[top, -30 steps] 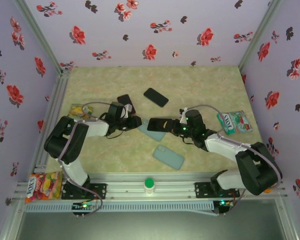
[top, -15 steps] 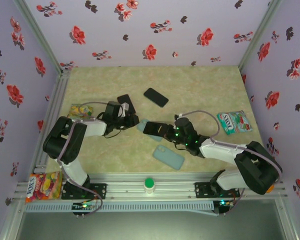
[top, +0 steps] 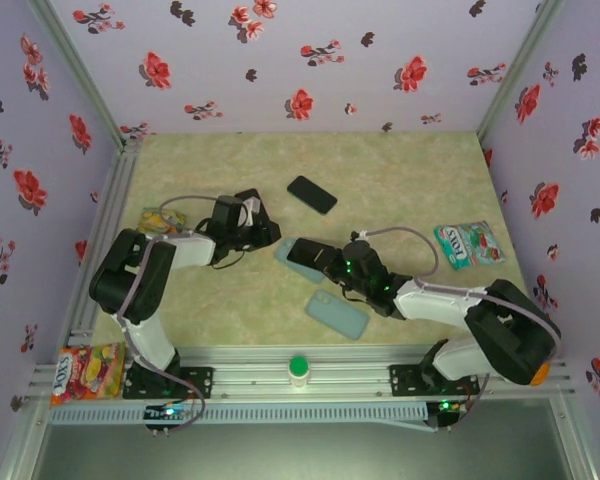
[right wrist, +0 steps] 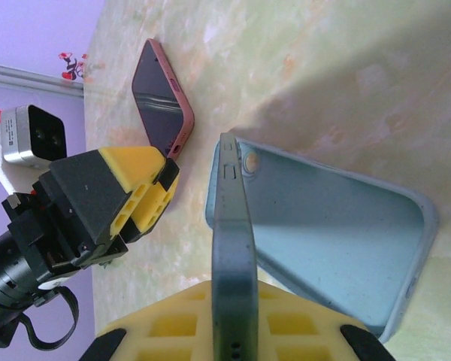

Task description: Put the phone into the phone case

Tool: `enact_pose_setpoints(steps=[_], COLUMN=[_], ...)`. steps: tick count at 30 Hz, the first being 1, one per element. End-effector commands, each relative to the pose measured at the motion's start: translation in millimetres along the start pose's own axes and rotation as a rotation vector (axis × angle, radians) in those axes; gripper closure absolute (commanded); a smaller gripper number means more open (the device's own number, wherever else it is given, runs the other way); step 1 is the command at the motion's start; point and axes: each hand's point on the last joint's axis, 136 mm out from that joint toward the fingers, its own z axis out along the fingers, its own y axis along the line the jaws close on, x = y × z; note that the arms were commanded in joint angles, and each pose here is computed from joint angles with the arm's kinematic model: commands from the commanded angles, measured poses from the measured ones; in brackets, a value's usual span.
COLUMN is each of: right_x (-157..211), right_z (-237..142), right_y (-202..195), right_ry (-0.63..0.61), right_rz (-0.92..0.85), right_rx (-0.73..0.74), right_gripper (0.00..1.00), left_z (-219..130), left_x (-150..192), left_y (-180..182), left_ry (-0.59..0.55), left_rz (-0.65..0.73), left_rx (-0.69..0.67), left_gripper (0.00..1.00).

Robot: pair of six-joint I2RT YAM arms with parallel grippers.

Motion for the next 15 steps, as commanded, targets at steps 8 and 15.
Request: enact_pose_setpoints(steps=[8,15], right_x=[-2,3], right_z=[11,18], right_y=[15,5], right_ry=[-0.062,-0.055], right_rz=[0.077,0.11], right_rx=[-0.059,-0.02], right_gripper=[1.0,1.0], left_z=[7,9], left_x=[-8,-4], left_y=[-2,3], left_ry=[0.002,0.012], left_rz=[0.056,0.062], left_rx=[0.031,0.024], left_gripper=[0.55,0.55])
